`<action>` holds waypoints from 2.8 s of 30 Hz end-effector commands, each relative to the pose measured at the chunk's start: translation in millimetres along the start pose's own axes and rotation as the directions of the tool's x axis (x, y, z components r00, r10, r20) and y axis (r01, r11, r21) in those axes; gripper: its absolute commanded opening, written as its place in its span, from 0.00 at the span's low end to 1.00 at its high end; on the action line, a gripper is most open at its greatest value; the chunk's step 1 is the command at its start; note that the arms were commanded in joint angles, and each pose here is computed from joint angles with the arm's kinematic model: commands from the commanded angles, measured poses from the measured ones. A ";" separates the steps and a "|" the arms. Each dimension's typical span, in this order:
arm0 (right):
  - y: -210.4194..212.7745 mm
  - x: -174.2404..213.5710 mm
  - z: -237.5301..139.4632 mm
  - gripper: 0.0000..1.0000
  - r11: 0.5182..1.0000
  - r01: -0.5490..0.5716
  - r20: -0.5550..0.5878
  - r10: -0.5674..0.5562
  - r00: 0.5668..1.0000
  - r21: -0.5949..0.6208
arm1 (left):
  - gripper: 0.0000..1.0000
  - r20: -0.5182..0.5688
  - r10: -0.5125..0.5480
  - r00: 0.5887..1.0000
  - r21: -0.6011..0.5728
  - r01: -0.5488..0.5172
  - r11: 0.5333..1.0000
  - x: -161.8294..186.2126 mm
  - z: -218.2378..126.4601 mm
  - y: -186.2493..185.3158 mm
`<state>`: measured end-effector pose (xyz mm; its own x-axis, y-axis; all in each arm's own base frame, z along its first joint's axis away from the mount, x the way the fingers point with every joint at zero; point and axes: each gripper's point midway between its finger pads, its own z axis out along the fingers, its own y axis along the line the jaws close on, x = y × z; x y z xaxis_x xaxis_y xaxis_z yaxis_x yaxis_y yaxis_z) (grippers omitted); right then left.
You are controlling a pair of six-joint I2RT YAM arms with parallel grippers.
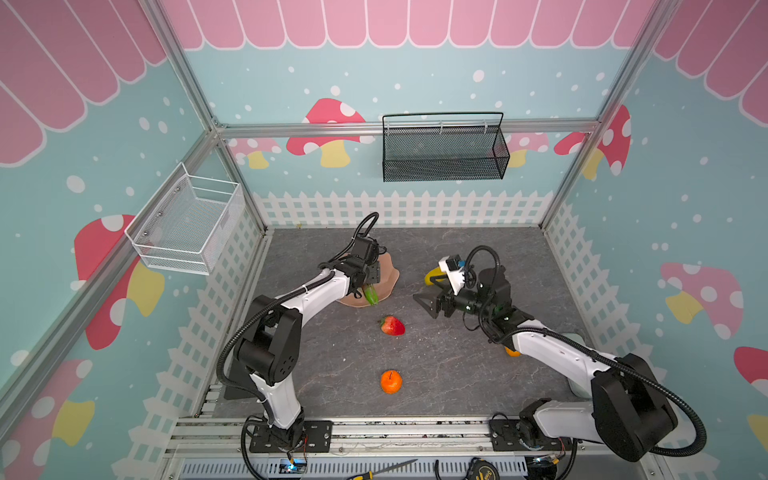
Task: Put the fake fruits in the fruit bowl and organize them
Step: 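Carry the dragon fruit into the peach bowl with the left gripper while the right advances, then release the dragon fruit and grasp the yellow fruit with the left gripper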
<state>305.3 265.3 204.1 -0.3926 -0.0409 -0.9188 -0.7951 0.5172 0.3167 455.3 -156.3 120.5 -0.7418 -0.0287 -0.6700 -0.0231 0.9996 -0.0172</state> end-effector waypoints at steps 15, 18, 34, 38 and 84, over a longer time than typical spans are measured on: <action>12.9 4.0 16.3 0.98 0.990 0.066 0.044 -0.061 0.997 -0.126 | 0.86 -0.049 -0.010 0.999 -0.024 0.009 1.000 3.8 34.1 16.0; 12.6 2.9 15.3 0.98 0.991 0.071 0.045 -0.066 0.997 -0.117 | 0.87 -0.055 -0.014 0.998 -0.016 0.013 1.000 4.3 37.6 16.1; -24.2 0.5 4.1 0.98 0.999 -0.024 0.057 0.022 0.998 0.042 | 1.00 0.112 0.081 0.990 0.098 -0.093 0.991 -26.6 -4.9 -9.3; -72.0 8.6 -20.5 0.98 0.964 -0.236 0.105 0.225 0.969 0.120 | 0.99 0.255 0.284 0.924 0.169 -0.332 0.928 -34.5 -39.9 -68.5; -111.1 9.1 -82.6 0.98 0.892 -0.432 0.289 0.381 0.878 0.135 | 0.87 0.024 0.568 0.823 0.452 -0.516 0.728 33.1 83.8 -243.9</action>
<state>349.6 136.9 171.8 -0.5306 0.4031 -0.7457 -0.4559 0.6059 0.6520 498.7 -404.5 55.6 -0.5988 0.4966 -0.6284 0.6537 0.7563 -0.0252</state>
